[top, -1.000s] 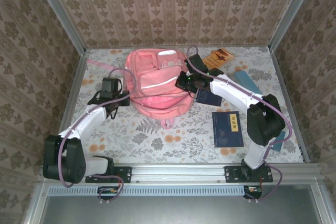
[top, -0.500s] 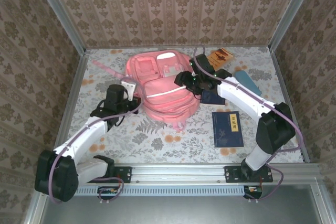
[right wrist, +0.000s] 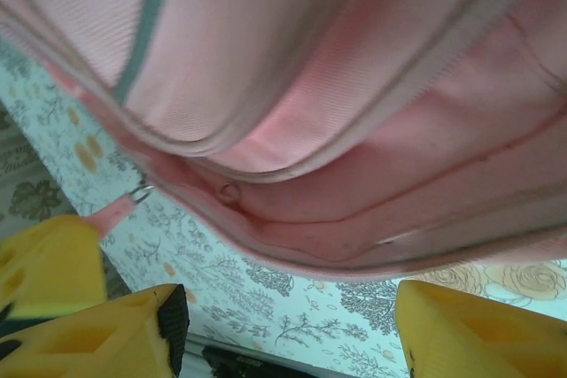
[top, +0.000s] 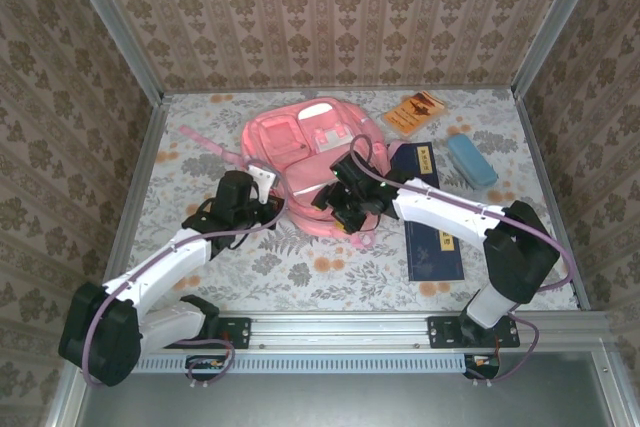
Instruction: Pack books, pencil case, and school supplies into a backpack
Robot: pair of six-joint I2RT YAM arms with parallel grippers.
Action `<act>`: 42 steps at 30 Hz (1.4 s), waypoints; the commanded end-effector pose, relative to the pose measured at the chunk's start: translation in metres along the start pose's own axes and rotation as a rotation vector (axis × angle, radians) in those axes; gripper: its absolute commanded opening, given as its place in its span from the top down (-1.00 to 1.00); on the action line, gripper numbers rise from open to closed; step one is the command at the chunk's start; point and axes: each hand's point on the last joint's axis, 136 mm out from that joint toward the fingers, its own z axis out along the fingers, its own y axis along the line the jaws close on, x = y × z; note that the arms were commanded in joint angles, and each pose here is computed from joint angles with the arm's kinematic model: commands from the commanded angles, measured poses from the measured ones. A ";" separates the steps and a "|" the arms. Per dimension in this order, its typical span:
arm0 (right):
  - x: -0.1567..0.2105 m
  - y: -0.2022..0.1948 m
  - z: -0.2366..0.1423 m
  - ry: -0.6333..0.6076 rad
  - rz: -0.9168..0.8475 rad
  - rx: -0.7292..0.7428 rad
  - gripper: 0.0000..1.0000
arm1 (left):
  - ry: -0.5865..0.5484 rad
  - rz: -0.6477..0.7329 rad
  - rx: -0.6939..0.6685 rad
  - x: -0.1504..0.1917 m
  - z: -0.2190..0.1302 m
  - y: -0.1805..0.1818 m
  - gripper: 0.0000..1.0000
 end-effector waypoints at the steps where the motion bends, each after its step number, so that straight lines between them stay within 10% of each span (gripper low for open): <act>1: -0.001 -0.028 0.005 -0.022 0.197 0.042 -0.30 | -0.066 0.000 0.031 -0.016 -0.002 -0.008 1.00; 8: -0.013 -0.025 0.016 -0.059 0.193 0.044 -0.22 | -0.051 0.017 0.019 -0.011 -0.001 -0.006 1.00; 18: -0.022 -0.031 0.021 -0.101 0.155 0.087 0.55 | -0.004 -0.001 -0.305 0.005 -0.010 0.050 1.00; 37: -0.006 0.006 0.032 -0.004 -0.013 0.004 0.72 | 0.073 -0.227 -0.720 0.011 -0.025 0.147 1.00; 42: -0.013 0.016 0.018 -0.048 -0.144 0.015 0.26 | 0.100 -0.248 -0.716 0.008 -0.027 0.148 0.87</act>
